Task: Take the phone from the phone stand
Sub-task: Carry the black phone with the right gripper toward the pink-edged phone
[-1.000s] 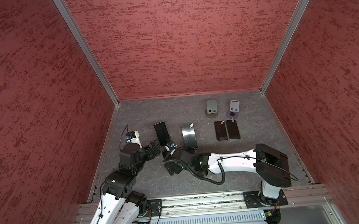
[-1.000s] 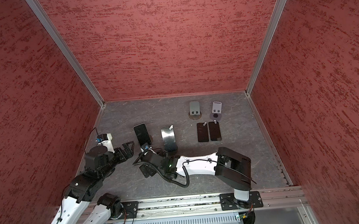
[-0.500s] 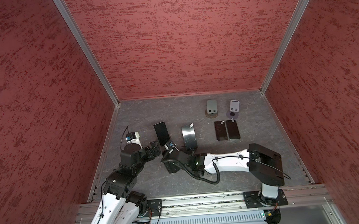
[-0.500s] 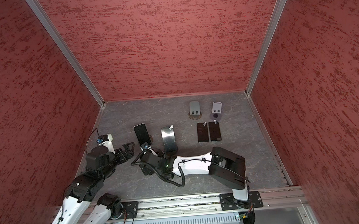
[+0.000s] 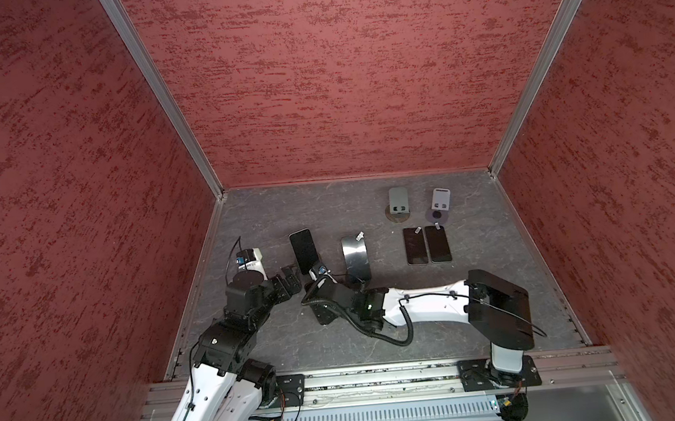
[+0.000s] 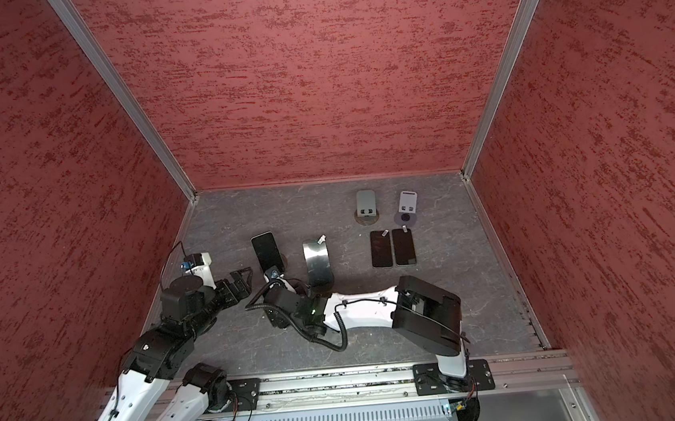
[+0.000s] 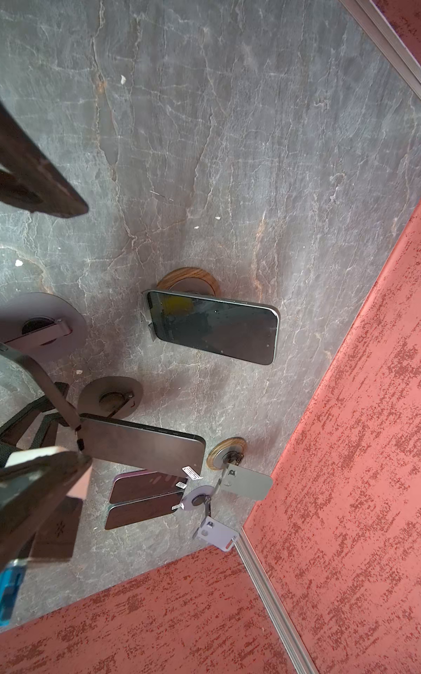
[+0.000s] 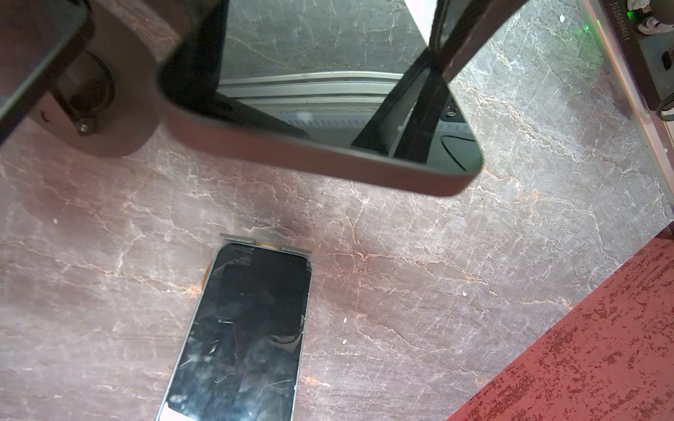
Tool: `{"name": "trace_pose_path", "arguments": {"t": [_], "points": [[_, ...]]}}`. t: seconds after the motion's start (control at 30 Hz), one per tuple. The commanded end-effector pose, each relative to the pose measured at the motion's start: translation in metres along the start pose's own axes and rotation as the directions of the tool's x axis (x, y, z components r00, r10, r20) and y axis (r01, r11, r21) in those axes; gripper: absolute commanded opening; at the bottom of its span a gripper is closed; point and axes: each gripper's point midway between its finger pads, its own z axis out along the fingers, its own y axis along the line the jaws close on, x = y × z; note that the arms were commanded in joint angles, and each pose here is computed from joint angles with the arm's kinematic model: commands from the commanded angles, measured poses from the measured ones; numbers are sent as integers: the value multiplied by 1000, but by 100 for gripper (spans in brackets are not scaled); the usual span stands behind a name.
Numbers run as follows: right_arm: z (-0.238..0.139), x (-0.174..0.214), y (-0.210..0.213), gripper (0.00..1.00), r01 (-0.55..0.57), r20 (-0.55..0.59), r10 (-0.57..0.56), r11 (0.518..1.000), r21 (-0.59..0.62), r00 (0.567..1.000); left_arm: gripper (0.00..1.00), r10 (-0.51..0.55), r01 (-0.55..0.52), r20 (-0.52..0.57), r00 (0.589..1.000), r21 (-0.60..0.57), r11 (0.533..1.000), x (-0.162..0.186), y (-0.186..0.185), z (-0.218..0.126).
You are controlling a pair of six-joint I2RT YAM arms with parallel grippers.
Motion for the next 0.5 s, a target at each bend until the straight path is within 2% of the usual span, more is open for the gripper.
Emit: {"name": "trace_pose_path", "arguments": {"t": [0.0,0.47], "points": [[-10,-17,8,61,1,44,-1,1000,-9,999,99,-3,3,22,1000,11,1000,-4,-1,0],[-37,-43,22,60,25,106,-15,995,-92,994,99,2,-2,32,999,5,1000,-6,0,1]]}}
